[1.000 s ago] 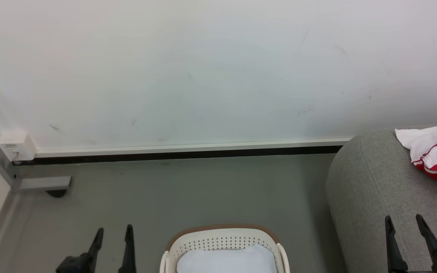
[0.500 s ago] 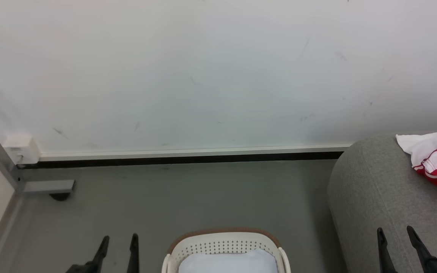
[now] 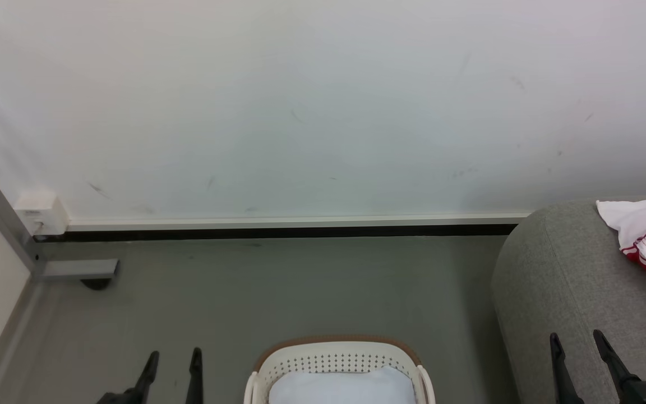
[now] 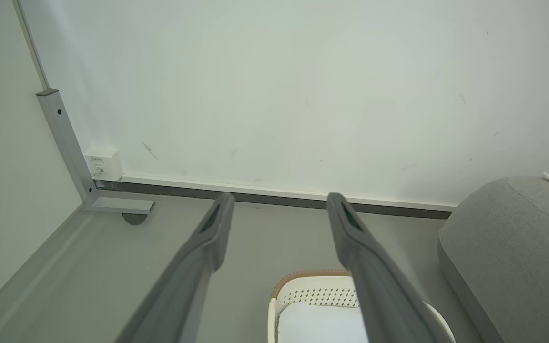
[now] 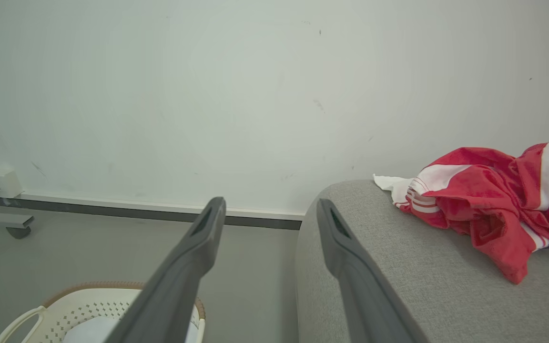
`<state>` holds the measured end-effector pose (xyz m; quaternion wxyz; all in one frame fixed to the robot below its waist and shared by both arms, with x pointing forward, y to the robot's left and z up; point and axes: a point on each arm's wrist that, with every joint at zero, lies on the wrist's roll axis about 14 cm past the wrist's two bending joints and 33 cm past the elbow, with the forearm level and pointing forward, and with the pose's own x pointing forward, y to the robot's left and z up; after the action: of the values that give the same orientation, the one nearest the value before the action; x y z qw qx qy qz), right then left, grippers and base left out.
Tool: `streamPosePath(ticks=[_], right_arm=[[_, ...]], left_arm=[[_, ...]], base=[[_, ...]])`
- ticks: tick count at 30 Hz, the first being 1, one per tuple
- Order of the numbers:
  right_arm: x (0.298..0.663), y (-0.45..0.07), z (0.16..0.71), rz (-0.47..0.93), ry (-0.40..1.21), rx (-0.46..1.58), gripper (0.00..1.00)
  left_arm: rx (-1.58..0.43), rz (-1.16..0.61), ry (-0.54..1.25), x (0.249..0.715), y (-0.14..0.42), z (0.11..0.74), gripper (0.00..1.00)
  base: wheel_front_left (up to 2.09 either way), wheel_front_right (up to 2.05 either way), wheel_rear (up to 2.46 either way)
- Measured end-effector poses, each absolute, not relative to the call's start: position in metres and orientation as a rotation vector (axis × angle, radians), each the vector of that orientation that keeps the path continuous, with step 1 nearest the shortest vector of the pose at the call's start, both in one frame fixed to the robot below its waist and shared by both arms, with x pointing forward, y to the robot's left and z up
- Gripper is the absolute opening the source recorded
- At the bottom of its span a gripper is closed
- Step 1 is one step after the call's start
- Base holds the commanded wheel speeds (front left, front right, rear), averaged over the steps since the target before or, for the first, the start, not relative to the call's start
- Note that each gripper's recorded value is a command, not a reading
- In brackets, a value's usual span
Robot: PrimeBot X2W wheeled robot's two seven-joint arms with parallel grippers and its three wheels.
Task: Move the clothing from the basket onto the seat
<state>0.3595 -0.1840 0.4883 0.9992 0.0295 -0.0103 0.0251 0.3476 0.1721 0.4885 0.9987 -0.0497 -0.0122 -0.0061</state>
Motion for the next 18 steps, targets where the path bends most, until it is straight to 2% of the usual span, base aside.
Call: streamPosePath(ticks=[18], right_arm=[[0.3545,-0.1873,0.4834,0.037,-0.008,0.076,1.00]], left_arm=[[-0.092,-0.051,-0.022,0.3545,0.1624,0.4882,1.00]], base=[[0.00,0.00,0.00]])
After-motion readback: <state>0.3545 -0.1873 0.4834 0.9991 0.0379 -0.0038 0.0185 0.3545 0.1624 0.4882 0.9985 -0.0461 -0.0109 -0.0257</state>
